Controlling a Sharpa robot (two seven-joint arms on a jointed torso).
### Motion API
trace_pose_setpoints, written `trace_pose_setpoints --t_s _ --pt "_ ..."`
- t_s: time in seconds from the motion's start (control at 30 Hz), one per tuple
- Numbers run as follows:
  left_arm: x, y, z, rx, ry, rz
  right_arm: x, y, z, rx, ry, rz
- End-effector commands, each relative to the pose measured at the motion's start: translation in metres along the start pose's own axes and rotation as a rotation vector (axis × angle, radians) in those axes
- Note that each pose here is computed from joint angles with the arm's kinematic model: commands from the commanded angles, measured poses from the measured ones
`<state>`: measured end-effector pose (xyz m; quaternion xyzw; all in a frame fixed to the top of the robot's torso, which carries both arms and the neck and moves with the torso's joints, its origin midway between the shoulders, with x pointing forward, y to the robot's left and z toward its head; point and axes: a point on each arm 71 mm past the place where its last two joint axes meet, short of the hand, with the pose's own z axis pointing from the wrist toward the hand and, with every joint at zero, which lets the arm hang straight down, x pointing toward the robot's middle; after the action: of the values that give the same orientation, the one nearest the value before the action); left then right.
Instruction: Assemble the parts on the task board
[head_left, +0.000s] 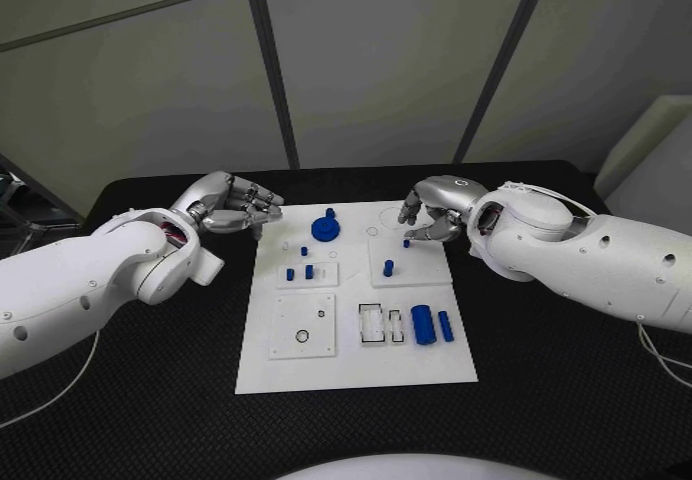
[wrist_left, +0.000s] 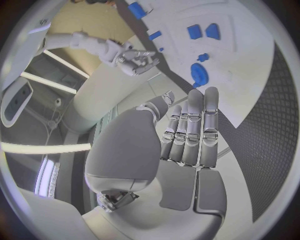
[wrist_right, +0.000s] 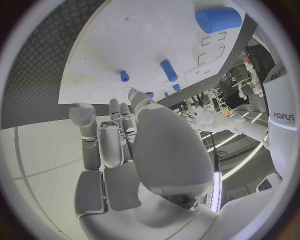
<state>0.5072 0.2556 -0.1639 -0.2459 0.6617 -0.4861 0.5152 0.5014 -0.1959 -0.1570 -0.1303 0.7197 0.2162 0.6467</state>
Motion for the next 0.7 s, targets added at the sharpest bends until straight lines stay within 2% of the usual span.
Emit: trace_pose_setpoints --t_s 0.03,0.23,0.7 --pt "-0.0098 -0.0048 -0.0036 0.061 -0.129 -0.356 0.004 0.002 -0.001 0.03 0.035 -0.108" --pt "-0.0106 -0.0065 -0.0066 0.079 -0.137 -0.403 0.009 0.007 -0.002 0.024 0.057 -0.119" --pt "-0.0122 -0.0062 -0.009 0.088 -0.154 -0.439 0.019 0.012 -0.001 0.003 0.082 -0.116"
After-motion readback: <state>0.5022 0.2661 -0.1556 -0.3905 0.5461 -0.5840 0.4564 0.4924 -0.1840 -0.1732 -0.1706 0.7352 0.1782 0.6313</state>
